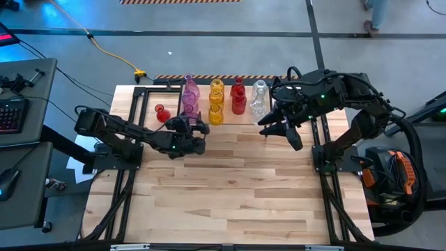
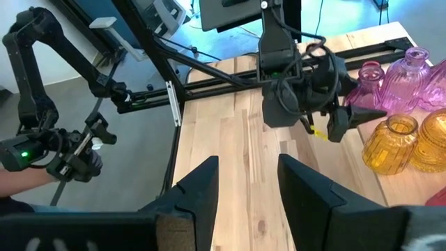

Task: Sort vases onto shelf
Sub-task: Put the pink vase on the shelf aligned with the other pink vases

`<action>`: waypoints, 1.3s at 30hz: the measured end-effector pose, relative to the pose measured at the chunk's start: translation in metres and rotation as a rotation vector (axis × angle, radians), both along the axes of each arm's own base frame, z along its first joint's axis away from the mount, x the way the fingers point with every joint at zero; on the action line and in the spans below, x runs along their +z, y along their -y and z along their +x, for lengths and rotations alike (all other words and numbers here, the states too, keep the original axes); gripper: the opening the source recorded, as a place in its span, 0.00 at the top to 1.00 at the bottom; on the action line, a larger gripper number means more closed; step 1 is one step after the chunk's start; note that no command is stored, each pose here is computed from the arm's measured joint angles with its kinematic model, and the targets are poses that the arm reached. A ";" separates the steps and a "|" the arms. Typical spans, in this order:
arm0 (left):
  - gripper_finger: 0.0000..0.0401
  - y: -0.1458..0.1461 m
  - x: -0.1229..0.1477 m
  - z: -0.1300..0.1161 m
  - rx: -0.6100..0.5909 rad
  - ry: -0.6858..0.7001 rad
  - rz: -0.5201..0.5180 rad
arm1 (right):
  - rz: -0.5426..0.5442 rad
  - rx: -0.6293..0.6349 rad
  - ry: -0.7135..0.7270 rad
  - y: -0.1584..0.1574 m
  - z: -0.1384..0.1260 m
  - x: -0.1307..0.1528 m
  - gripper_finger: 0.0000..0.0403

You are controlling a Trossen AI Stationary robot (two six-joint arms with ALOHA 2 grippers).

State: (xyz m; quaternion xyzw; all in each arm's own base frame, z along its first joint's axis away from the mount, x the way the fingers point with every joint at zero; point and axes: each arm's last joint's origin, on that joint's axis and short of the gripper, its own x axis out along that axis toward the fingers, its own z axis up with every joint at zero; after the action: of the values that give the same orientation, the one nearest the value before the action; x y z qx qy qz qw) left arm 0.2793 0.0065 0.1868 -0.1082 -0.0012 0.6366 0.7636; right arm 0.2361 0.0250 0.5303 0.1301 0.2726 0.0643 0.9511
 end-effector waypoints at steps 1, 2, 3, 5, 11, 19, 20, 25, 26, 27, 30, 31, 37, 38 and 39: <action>0.23 0.000 0.002 0.000 0.002 0.006 0.003 | 0.004 -0.003 -0.003 0.000 0.000 0.000 0.68; 0.23 0.000 0.003 -0.001 0.002 0.004 0.003 | 0.004 -0.003 -0.008 0.000 0.000 -0.001 0.68; 0.23 -0.001 0.004 -0.001 0.000 -0.005 0.003 | 0.004 -0.002 -0.012 0.000 -0.001 -0.001 0.68; 0.23 -0.001 0.006 -0.002 0.001 -0.007 0.007 | 0.005 -0.003 -0.014 0.000 -0.001 -0.001 0.68; 0.23 -0.001 0.007 -0.002 -0.005 -0.013 0.002 | 0.012 -0.007 -0.017 0.000 -0.001 -0.001 0.68; 0.23 -0.001 0.011 -0.003 -0.006 -0.013 0.006 | 0.011 -0.007 -0.018 0.000 -0.001 -0.001 0.68; 0.23 -0.001 0.012 -0.004 -0.004 -0.006 0.007 | 0.012 -0.007 -0.018 0.000 -0.001 -0.001 0.68; 0.23 -0.001 0.014 -0.004 -0.003 0.002 0.010 | 0.017 -0.010 -0.020 0.000 -0.001 -0.001 0.68; 0.23 -0.001 0.015 -0.004 -0.003 -0.001 0.011 | 0.017 -0.010 -0.019 0.000 -0.001 -0.001 0.68; 0.23 -0.001 0.016 -0.005 -0.005 -0.008 0.012 | 0.017 -0.010 -0.020 0.000 -0.001 -0.001 0.68; 0.23 -0.002 0.022 -0.007 -0.001 -0.013 0.024 | 0.017 -0.010 -0.020 0.000 -0.001 -0.001 0.68; 0.23 -0.002 0.023 -0.008 0.000 -0.018 0.026 | 0.017 -0.010 -0.020 0.000 -0.001 -0.001 0.68; 0.23 -0.005 0.034 -0.013 0.012 -0.013 0.039 | 0.017 -0.010 -0.020 0.000 -0.001 -0.001 0.68; 0.23 -0.005 0.035 -0.013 0.015 -0.007 0.039 | 0.017 -0.010 -0.020 0.000 -0.001 -0.001 0.68; 0.23 -0.006 0.036 -0.014 0.018 -0.005 0.039 | 0.017 -0.010 -0.020 0.000 -0.001 -0.001 0.68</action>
State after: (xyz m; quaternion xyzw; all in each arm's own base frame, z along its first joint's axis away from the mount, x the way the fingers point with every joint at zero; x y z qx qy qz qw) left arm 0.2654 0.0125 0.2230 -0.0919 -0.0128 0.6435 0.7598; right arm 0.2353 0.0251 0.5290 0.1403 0.2808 0.0603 0.9475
